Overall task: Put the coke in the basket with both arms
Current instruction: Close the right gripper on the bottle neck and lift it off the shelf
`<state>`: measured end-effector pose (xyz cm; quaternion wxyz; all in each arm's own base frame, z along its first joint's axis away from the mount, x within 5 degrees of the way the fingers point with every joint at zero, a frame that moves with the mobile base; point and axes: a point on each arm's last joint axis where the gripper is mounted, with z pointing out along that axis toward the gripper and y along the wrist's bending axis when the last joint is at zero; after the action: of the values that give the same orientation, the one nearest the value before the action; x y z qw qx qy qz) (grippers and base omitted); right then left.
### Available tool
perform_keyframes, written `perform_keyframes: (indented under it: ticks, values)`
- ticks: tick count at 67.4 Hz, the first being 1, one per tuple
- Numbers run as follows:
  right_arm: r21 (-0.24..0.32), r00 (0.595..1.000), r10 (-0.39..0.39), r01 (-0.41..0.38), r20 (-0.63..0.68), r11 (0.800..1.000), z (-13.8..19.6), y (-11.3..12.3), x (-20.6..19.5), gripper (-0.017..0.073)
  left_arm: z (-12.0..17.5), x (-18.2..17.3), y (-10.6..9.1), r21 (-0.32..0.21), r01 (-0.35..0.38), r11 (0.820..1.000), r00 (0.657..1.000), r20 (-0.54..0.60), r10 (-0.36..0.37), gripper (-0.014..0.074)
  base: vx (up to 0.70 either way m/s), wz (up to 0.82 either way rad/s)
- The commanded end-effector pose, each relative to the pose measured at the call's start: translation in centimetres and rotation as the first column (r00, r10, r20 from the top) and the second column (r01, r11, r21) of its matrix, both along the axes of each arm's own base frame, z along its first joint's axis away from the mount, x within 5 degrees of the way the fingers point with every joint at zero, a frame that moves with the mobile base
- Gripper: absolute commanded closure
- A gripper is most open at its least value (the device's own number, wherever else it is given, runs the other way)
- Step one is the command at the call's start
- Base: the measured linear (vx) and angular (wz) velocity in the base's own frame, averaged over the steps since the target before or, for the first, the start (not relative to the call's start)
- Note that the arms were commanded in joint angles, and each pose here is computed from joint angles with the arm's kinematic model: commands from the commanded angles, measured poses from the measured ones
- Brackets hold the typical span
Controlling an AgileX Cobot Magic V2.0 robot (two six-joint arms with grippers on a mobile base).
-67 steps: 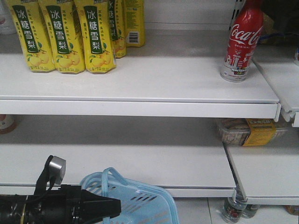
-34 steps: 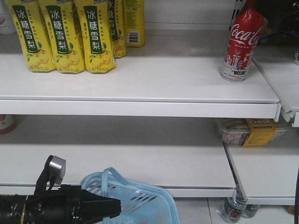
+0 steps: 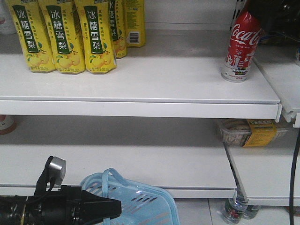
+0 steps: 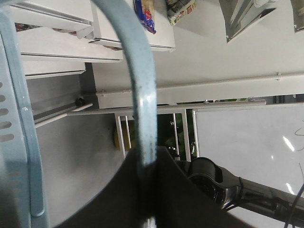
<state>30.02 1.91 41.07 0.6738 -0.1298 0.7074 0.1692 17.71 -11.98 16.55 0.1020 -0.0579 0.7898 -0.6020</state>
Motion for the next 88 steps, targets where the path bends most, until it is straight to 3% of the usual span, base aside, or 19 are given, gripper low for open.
perform_keyframes:
  ticks: [1,10,26,35,41,44,54,78,82,88]
  values:
    - [0.033,0.997,-0.008,0.006,0.071,0.999,2.2,-0.1,-0.2,0.0123,3.0,-0.2,-0.4,-0.235,0.053,0.970,0.996,0.086,-0.033,0.0600,0.00,0.00]
    - [0.037,0.994,0.077,-0.080,0.077,0.996,2.4,0.5,0.9,0.0123,3.0,-0.2,-0.4,-0.235,0.053,0.970,0.996,0.086,-0.033,0.0600,0.00,0.00]
    - [0.084,0.994,0.102,-0.105,0.047,0.991,2.1,0.6,2.5,0.0167,3.0,-0.2,-0.4,-0.235,0.053,0.970,0.996,0.086,-0.033,0.0600,0.00,0.00]
    - [0.043,0.987,0.159,-0.160,0.034,0.986,1.6,1.9,2.5,0.0329,3.0,-0.2,-0.4,-0.235,0.053,0.970,0.996,0.086,-0.033,0.0600,0.00,0.00]
    - [0.007,0.977,0.211,-0.211,0.039,0.977,1.5,3.2,2.3,0.0501,3.0,-0.2,-0.4,-0.235,0.053,0.970,0.996,0.086,-0.033,0.0600,0.00,0.00]
    - [0.000,0.970,0.239,-0.239,0.043,0.971,1.5,3.6,2.1,0.0578,3.0,-0.2,-0.4,-0.235,0.053,0.970,0.996,0.086,-0.033,0.0600,0.00,0.00]
    - [-0.004,0.939,0.340,-0.340,0.045,0.940,1.6,4.3,1.4,0.0568,3.0,-0.2,-0.4,-0.235,0.053,0.970,0.996,0.086,-0.033,0.0600,0.00,0.00]
    - [-0.173,0.836,0.548,-0.536,0.033,0.826,3.7,5.6,-4.2,0.0564,3.0,-0.2,-0.4,-0.235,0.053,0.970,0.996,0.086,-0.033,0.0600,0.00,0.00]
    - [-0.188,0.826,0.563,-0.547,0.042,0.816,4.4,5.6,-5.5,0.0564,3.0,-0.2,-0.4,-0.235,0.053,0.970,0.996,0.086,-0.033,0.0600,0.00,0.00]
    - [-0.192,0.827,0.559,-0.539,0.061,0.820,5.6,5.6,-7.4,0.0564,3.0,-0.2,-0.4,-0.235,0.053,0.970,0.996,0.086,-0.033,0.0600,0.00,0.00]
